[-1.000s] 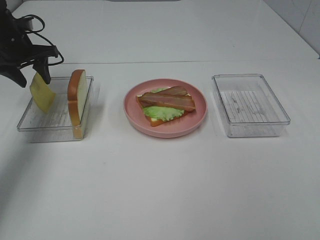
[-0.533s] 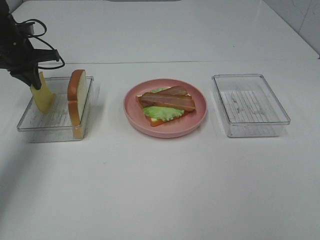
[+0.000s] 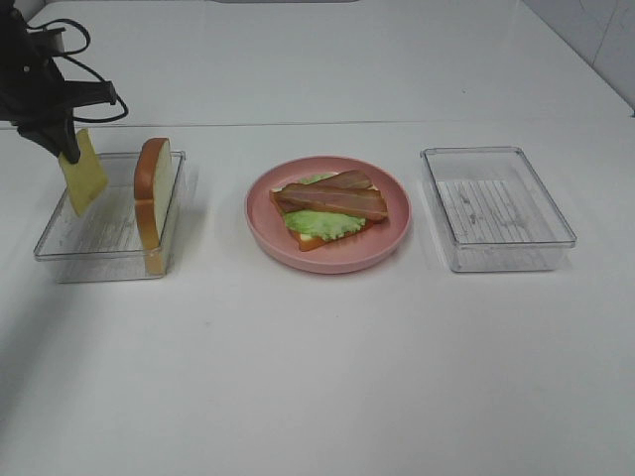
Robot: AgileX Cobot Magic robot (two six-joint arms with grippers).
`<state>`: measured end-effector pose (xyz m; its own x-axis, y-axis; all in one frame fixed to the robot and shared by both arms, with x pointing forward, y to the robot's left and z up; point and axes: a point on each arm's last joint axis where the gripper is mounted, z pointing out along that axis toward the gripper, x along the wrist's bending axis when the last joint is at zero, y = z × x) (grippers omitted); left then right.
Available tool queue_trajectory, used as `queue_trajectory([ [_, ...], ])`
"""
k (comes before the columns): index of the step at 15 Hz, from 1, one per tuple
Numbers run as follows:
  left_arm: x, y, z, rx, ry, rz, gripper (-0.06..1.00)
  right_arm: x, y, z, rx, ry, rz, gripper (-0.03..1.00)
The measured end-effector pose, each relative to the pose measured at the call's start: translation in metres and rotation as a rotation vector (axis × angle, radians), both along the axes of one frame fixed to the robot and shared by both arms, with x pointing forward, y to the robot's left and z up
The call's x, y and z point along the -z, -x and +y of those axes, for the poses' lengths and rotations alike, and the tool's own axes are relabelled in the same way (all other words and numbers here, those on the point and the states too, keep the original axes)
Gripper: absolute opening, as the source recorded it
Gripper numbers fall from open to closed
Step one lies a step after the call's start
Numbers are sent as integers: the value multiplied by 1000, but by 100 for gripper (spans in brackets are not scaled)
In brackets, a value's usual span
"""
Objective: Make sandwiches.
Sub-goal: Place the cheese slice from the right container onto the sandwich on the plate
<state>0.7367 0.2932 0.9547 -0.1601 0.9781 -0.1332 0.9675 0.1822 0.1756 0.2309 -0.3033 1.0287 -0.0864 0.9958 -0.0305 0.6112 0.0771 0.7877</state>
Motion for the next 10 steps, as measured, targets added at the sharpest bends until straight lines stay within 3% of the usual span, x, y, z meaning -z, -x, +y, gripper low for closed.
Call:
queue_trajectory([
  [6,-43,-6,-38,54,12,-125,0,0,0,0,0,0,0,96],
  [7,-63,-6,-55,68,24,-189,0,0,0,0,0,0,0,96],
  [10,-83,-6,-79,106,49,-274,0,0,0,0,0,0,0,96],
])
